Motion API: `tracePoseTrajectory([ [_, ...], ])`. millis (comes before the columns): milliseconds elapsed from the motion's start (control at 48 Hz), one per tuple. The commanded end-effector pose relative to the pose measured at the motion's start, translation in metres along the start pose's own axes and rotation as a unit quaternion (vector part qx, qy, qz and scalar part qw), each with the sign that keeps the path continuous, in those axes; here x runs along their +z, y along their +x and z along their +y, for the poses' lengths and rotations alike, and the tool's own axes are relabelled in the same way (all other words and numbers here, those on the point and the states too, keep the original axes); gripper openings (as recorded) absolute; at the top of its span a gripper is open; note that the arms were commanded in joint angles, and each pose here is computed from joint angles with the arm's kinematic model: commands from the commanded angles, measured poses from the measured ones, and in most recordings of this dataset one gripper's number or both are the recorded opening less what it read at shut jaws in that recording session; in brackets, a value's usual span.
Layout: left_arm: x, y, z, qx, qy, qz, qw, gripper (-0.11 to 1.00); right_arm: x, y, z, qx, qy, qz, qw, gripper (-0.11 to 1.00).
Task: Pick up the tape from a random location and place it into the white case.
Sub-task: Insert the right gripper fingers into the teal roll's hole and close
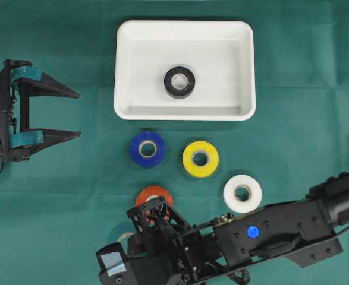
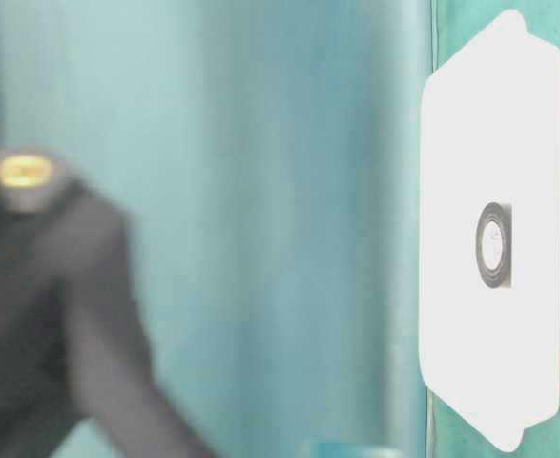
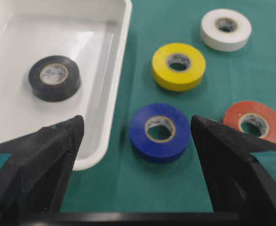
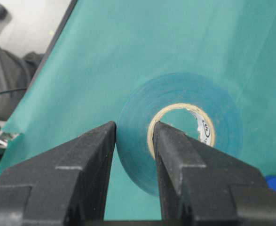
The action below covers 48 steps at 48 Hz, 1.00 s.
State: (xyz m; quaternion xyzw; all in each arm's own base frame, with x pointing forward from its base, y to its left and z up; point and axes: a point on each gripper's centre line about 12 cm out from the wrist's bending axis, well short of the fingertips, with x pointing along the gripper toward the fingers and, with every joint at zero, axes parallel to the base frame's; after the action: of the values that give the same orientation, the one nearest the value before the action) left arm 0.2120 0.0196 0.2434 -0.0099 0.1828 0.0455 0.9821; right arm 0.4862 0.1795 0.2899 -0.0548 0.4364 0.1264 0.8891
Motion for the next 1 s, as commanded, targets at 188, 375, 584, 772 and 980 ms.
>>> tracePoseTrajectory([
  [188,0.004,0.0,0.0003,0.001,-0.001,-0.005,1.0,0.89,0.0194,-0.0399,-0.0023,0.0,0.003,-0.042,0.9991,0.28],
  [375,0.004,-0.0002,0.0003,0.001,0.0,-0.005,1.0,0.89,0.0189,-0.0399,-0.0023,0.0,0.003,-0.04,0.9992,0.28],
  [584,0.004,-0.0002,0.0003,0.001,-0.001,-0.005,1.0,0.89,0.0189,-0.0399,-0.0023,0.0,0.003,-0.04,0.9992,0.28],
  [772,0.004,0.0,0.0003,0.001,-0.001,-0.005,1.0,0.89,0.0189,-0.0399,-0.0023,0.0,0.003,-0.04,0.9992,0.28],
  [980,0.0042,-0.0003,0.0003,0.001,-0.001,-0.006,1.0,0.89,0.0189,-0.0399,-0.0023,0.0,0.003,-0.04,0.9992,0.28],
])
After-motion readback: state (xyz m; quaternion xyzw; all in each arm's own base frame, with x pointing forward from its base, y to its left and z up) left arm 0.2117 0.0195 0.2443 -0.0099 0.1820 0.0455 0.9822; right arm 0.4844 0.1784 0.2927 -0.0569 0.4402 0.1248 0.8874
